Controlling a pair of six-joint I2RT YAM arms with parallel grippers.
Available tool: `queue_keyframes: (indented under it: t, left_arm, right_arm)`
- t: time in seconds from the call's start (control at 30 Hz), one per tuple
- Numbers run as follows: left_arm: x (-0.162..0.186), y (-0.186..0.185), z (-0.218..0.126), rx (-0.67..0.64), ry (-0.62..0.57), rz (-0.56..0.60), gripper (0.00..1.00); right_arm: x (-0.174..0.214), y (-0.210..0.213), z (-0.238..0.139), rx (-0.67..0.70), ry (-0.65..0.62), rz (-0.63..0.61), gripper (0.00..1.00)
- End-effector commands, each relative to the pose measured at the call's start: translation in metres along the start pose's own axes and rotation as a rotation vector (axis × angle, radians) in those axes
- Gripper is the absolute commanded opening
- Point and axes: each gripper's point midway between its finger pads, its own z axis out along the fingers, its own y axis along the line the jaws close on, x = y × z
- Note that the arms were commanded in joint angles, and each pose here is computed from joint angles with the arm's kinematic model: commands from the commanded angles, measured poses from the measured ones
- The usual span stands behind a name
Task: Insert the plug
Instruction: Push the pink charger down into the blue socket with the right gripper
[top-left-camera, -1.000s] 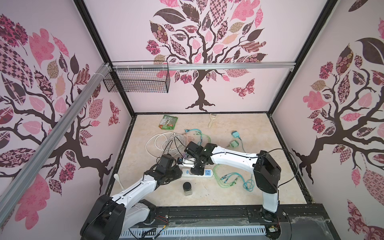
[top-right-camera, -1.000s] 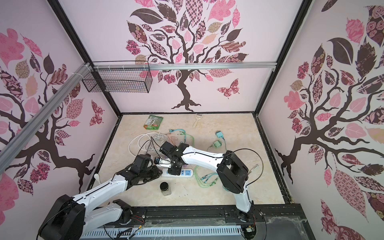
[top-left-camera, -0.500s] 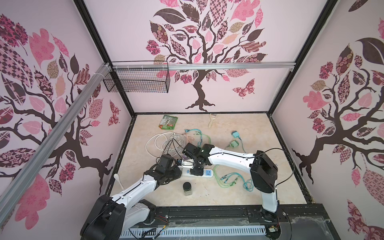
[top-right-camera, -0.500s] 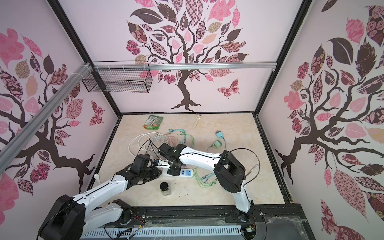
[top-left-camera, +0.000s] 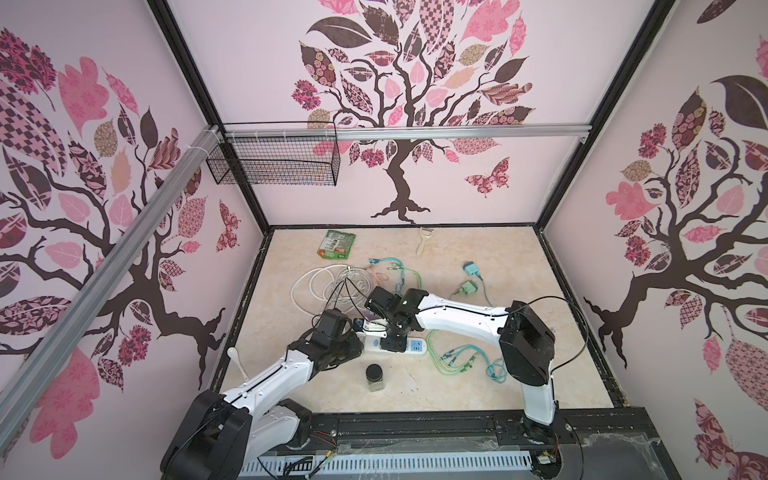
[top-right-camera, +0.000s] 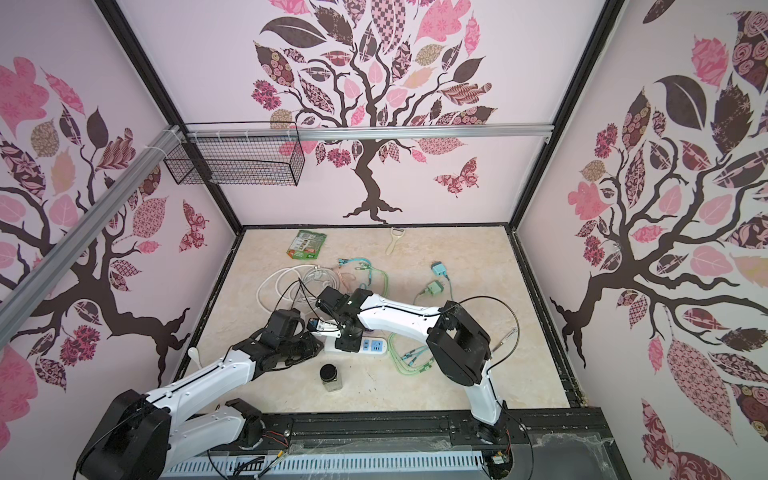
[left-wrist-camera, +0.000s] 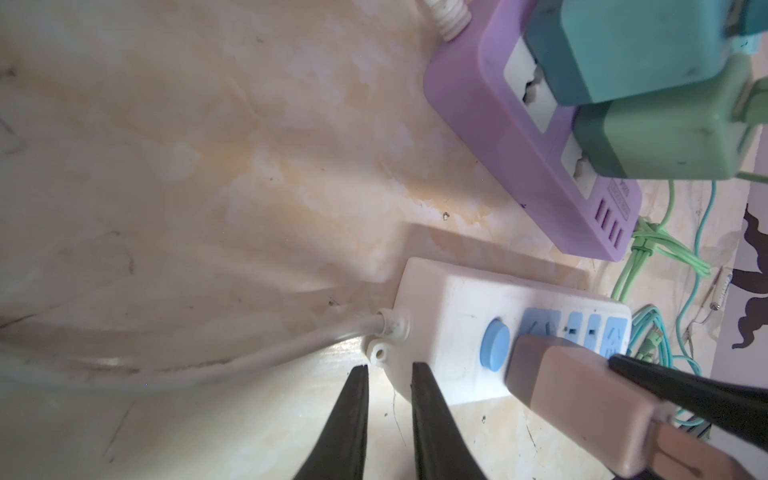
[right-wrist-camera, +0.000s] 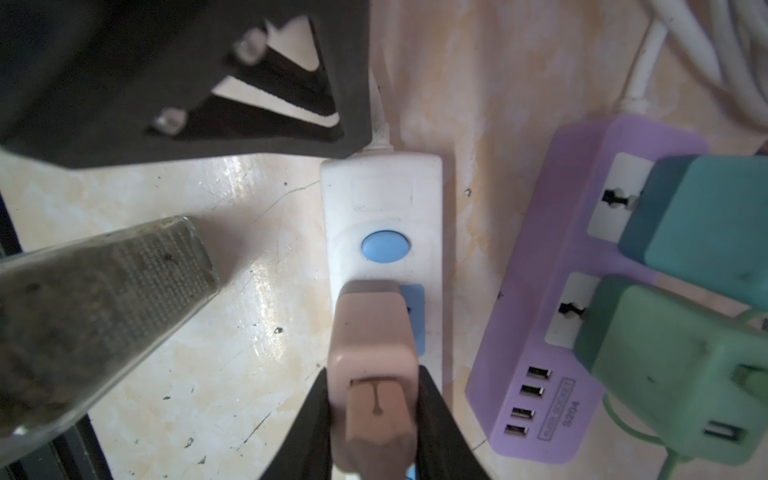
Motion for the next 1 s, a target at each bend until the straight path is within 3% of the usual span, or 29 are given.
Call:
queue_keyframes:
  t: [0.0,0.3,0.57,0.97]
  left_arm:
    - [0.002,0.001,-0.001,0.01,-0.007,0.013,0.23]
    - [-0.003,-0.01,-0.02,0.041,-0.032,0.013,0.27]
    - [0.001,0.001,-0.04,0.015,-0.077,-0.017,0.35]
    - [-0.001,-0.001,-0.052,0.031,-0.113,-0.02,0.38]
  right_arm:
    - [0.057,0.02,0.049,-0.067,0.212,0.024,0.16]
    - [0.035,0.019,0.032,-0.073,0.111,0.046,0.2]
    - [0.005,0.017,0.007,-0.083,-0.002,0.061,0.25]
    - [-0.009,0.013,-0.018,-0.062,-0.066,0.094,0.45]
